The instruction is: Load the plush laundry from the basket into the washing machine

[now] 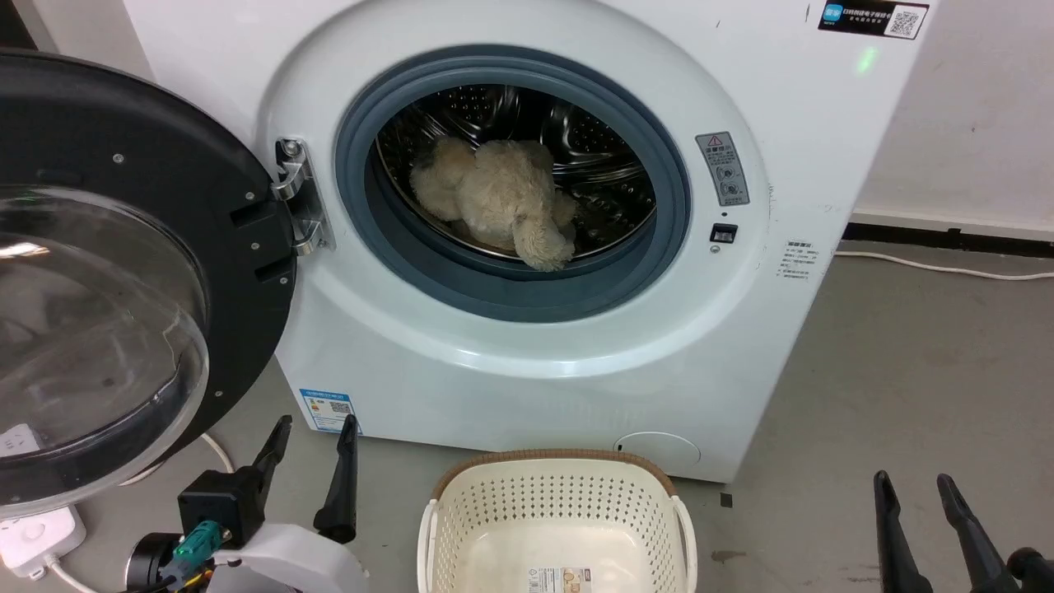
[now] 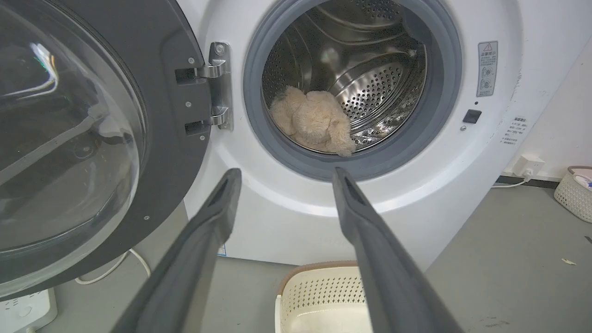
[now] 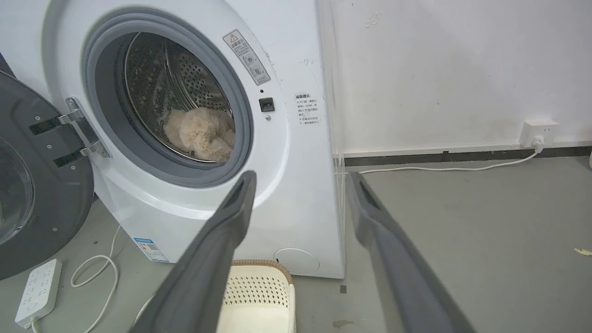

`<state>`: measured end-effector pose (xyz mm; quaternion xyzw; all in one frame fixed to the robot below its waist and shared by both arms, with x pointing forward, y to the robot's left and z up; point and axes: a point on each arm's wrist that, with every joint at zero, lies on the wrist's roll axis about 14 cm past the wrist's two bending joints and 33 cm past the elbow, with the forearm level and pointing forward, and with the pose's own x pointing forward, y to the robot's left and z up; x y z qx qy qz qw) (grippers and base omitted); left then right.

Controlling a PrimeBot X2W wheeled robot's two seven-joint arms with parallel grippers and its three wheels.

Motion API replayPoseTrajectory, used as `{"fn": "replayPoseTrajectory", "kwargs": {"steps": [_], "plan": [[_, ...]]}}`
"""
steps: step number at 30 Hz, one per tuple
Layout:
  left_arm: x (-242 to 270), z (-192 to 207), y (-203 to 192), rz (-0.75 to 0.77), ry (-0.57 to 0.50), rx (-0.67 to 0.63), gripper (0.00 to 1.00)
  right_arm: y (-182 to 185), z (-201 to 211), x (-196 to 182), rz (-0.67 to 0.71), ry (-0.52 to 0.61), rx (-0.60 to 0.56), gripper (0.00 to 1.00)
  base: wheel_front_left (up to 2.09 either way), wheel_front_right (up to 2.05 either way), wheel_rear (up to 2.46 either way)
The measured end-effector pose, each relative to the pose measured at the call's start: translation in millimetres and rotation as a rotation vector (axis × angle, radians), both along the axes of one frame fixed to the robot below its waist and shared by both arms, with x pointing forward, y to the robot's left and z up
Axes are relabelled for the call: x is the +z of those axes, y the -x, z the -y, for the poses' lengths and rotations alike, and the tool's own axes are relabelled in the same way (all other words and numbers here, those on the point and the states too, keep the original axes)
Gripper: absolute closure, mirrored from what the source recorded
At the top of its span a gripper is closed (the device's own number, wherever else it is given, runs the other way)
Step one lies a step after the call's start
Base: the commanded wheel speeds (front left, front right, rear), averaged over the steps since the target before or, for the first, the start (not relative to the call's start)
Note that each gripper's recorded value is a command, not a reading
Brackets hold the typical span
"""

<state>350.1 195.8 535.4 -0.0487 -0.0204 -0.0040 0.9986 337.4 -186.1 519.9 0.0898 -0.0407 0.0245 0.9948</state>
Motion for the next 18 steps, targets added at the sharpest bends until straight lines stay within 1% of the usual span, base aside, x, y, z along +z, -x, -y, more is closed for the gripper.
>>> {"fn": "replayPoseTrajectory", "kwargs": {"steps": [4, 5, 18], "plan": [[-2.4, -0.9, -0.5, -0.005, -0.001, 0.003, 0.00, 0.2, 0.0, -0.1, 0.000, 0.000, 0.000, 0.00, 0.00, 0.00, 0.00], [-3.0, -1.0, -0.7, -0.008, 0.000, 0.004, 1.00, 0.2, 0.2, -0.4, -0.001, 0.000, -0.001, 1.00, 0.00, 0.00, 0.00], [0.4, 2.0, -4.7, 0.004, -0.003, 0.000, 1.00, 0.5, -0.7, -3.7, -0.019, 0.014, 0.003, 1.00, 0.00, 0.00, 0.00]]}}
